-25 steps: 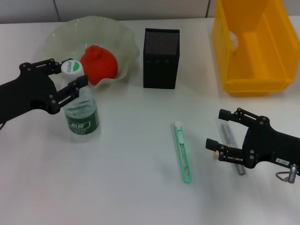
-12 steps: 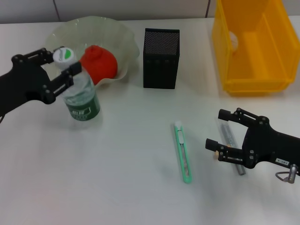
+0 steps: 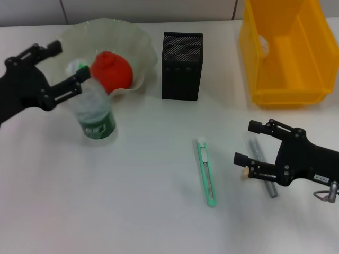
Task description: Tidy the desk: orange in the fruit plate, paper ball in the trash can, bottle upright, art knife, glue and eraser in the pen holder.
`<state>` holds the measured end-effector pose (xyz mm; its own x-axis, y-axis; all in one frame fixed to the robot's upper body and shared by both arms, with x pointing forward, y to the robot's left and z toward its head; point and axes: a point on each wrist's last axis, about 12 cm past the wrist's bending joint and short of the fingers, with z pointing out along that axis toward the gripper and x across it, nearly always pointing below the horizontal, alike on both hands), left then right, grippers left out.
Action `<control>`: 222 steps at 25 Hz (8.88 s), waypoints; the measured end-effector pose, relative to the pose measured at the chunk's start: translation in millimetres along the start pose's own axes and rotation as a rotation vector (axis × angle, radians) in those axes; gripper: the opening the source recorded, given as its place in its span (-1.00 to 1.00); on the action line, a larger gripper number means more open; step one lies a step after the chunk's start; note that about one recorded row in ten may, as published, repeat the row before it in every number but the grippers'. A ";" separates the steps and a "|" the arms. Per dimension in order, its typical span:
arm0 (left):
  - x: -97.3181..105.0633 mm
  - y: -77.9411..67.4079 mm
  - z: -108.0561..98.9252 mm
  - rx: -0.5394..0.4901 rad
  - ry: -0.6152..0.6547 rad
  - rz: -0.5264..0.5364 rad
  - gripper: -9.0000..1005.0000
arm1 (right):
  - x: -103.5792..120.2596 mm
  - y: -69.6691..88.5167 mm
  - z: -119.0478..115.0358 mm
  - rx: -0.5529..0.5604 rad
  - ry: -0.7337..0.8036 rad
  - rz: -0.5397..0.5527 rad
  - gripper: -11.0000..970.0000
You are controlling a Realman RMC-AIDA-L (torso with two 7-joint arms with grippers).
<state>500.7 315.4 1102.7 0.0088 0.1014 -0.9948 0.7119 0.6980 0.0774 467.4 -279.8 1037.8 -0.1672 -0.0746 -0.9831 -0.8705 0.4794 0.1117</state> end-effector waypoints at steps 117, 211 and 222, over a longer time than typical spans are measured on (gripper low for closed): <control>64.7 -69.1 -1.3 0.472 0.103 -0.041 0.62 | -157.0 -9.5 123.1 0.046 0.214 0.050 0.31; 62.8 -67.3 2.9 0.480 0.101 -0.031 0.59 | -198.3 -17.3 123.2 0.439 0.777 0.143 0.44; 61.2 -67.4 5.2 0.491 0.095 -0.027 0.59 | -128.3 -18.4 114.2 0.446 0.916 0.286 0.74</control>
<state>456.9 270.9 1036.2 -0.0621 0.1682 -0.9838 0.9578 0.2873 -0.0113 557.7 -179.2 1145.3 -0.7862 -0.4507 -0.4228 -0.5262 0.8470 0.0755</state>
